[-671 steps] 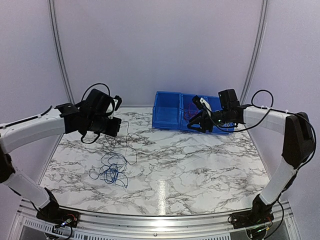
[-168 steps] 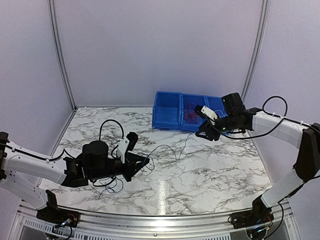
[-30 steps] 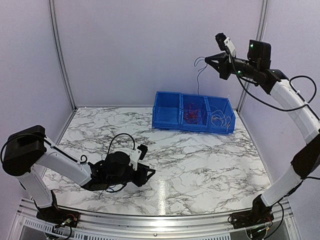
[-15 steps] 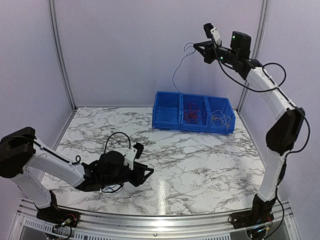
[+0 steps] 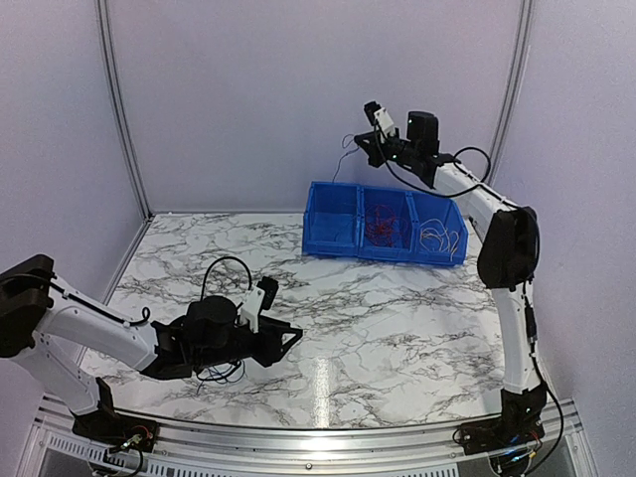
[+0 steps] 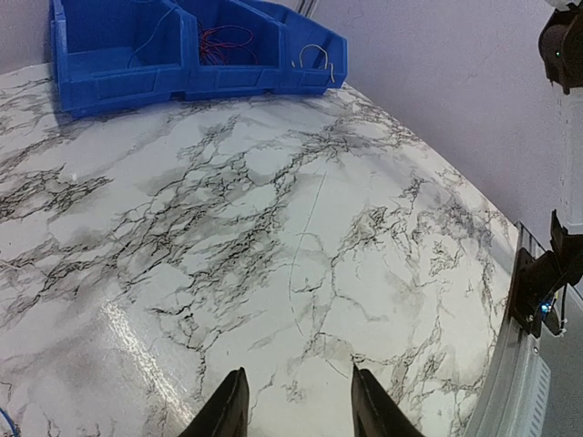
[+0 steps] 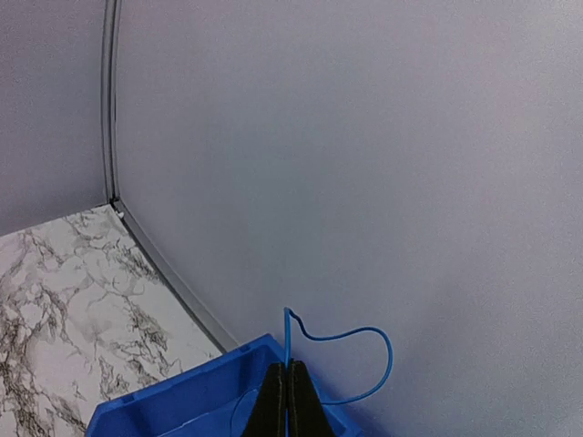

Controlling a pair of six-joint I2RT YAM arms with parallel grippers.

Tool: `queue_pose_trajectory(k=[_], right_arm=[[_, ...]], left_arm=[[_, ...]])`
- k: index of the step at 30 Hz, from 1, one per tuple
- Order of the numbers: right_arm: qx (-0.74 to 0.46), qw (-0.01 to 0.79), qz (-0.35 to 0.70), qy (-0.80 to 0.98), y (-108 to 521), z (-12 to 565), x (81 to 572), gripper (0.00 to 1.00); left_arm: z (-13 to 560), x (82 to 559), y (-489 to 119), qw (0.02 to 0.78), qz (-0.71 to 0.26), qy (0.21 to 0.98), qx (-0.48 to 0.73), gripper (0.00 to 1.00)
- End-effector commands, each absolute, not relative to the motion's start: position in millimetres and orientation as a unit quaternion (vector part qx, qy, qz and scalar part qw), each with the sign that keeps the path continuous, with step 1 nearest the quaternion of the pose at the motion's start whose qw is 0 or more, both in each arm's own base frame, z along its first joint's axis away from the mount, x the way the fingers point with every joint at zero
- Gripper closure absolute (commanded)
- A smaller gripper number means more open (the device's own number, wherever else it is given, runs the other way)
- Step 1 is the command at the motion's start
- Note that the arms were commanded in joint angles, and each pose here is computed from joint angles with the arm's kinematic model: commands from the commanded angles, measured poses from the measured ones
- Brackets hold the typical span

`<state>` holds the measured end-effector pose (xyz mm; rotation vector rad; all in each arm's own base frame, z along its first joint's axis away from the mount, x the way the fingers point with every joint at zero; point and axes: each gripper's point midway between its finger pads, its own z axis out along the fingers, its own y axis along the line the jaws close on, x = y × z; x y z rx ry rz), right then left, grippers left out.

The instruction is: Untangle the cables

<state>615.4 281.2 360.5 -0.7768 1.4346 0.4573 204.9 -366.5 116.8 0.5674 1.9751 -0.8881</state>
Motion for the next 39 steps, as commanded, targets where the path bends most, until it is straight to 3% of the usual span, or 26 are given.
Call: queue_pose_trajectory(k=[1,6,11,16,20,27,32,39], right_arm=[[-0.36,0.651,0.201,0.638,306.9,333.7,616.9,1.0],[-0.369,0.609,0.221,0.666,319.3,288.6,612.4,0.98],[-0.371,0.571,0.222,0.697,310.7,279.9,596.3,0.59],[-0.368,0.567,0.22,0.703,285.2,304.7,544.3,0.46],[-0.383,0.546,0.237,0.707,267.3,296.3,476.2,0.45],[-0.427,0.51,0.31,0.68,258.4,285.2,360.8,0.45],[-0.44,0.497,0.325,0.674,251.4,259.0,332.4,0.46],[-0.432,0.488,0.35,0.673,246.2,260.8,329.6,0.47]], left_arm=[[122.9,204.8,-361.1,0.442,-0.351,0.795,0.221,0.59],[131.9,208.8,-351.3,0.455,-0.348,0.796,0.196,0.59],[154.8,219.3,-320.2,0.488,-0.315,0.802,0.143,0.58],[154.4,234.0,-248.0,0.497,-0.188,0.846,0.035,0.49],[146.4,234.7,-192.5,0.482,-0.115,0.867,-0.049,0.46],[91.8,225.7,-130.8,0.399,-0.106,0.897,-0.155,0.5],[81.3,238.7,-129.8,0.393,-0.123,0.9,-0.145,0.53],[58.6,274.5,-132.7,0.367,-0.092,0.919,-0.112,0.57]])
